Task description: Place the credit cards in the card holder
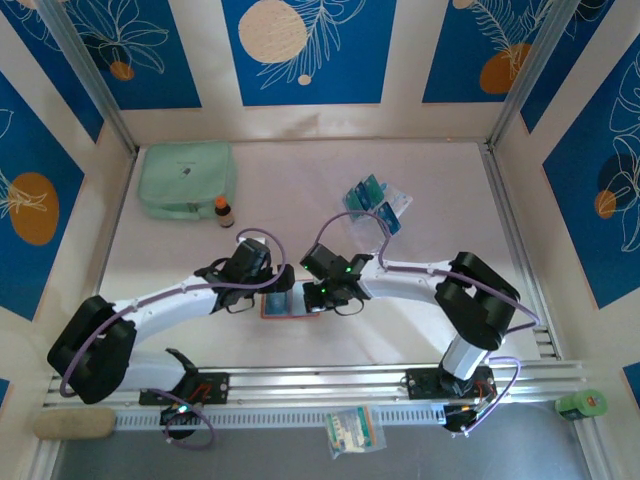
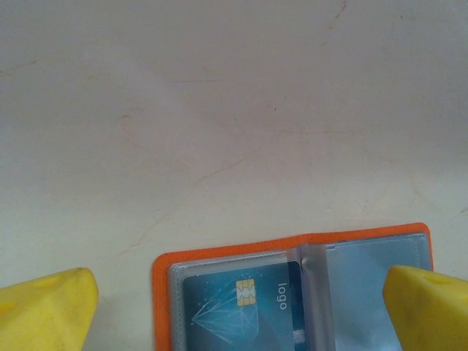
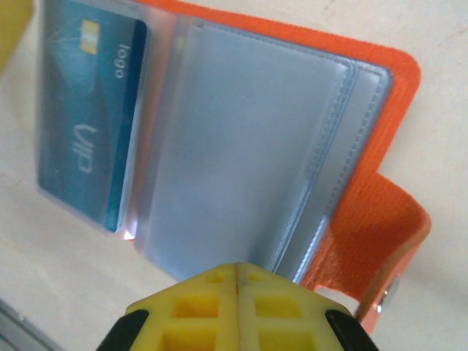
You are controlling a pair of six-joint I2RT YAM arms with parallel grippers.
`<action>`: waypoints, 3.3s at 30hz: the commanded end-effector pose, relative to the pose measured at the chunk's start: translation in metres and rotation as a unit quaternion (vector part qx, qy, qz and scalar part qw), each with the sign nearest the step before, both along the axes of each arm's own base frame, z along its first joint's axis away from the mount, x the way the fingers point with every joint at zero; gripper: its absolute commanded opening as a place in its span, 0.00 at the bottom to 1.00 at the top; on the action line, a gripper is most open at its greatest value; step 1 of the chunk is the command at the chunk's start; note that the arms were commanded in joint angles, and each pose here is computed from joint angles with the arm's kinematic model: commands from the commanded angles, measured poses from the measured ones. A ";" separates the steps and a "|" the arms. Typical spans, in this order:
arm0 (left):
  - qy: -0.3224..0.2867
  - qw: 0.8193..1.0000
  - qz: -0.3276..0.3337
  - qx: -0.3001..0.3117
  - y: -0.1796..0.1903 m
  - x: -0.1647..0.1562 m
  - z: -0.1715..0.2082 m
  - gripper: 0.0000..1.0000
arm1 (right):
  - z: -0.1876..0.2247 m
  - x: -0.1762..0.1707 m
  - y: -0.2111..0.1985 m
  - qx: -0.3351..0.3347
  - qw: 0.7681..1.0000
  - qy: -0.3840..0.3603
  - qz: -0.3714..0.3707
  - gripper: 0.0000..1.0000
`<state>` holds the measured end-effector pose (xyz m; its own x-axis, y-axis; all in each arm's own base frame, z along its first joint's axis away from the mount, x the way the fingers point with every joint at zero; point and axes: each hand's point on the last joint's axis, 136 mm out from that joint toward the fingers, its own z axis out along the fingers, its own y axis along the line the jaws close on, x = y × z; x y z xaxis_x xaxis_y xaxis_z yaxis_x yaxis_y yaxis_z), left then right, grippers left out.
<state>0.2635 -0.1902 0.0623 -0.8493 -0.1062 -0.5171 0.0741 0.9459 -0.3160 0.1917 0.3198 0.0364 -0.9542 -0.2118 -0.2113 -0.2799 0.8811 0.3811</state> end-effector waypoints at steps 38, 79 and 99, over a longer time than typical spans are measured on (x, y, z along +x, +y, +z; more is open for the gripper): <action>0.045 0.997 -0.017 -0.061 -0.022 -0.003 -0.028 1.00 | -0.047 -0.010 -0.031 -0.033 0.998 0.039 -0.045 0.00; -0.020 0.981 -0.021 -0.194 -0.042 -0.002 0.037 1.00 | 0.031 0.021 -0.016 0.029 0.999 -0.024 -0.034 0.00; -0.020 0.980 -0.020 -0.195 -0.042 -0.003 0.040 1.00 | -0.002 0.029 -0.046 -0.033 0.997 -0.013 -0.064 0.35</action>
<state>0.2621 -0.2302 0.0957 -0.8384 -0.2626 -0.4777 0.1187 0.7674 -0.6301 0.2208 0.2783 0.0416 -0.9672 -0.0900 -0.2374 -0.1715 0.9210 0.3497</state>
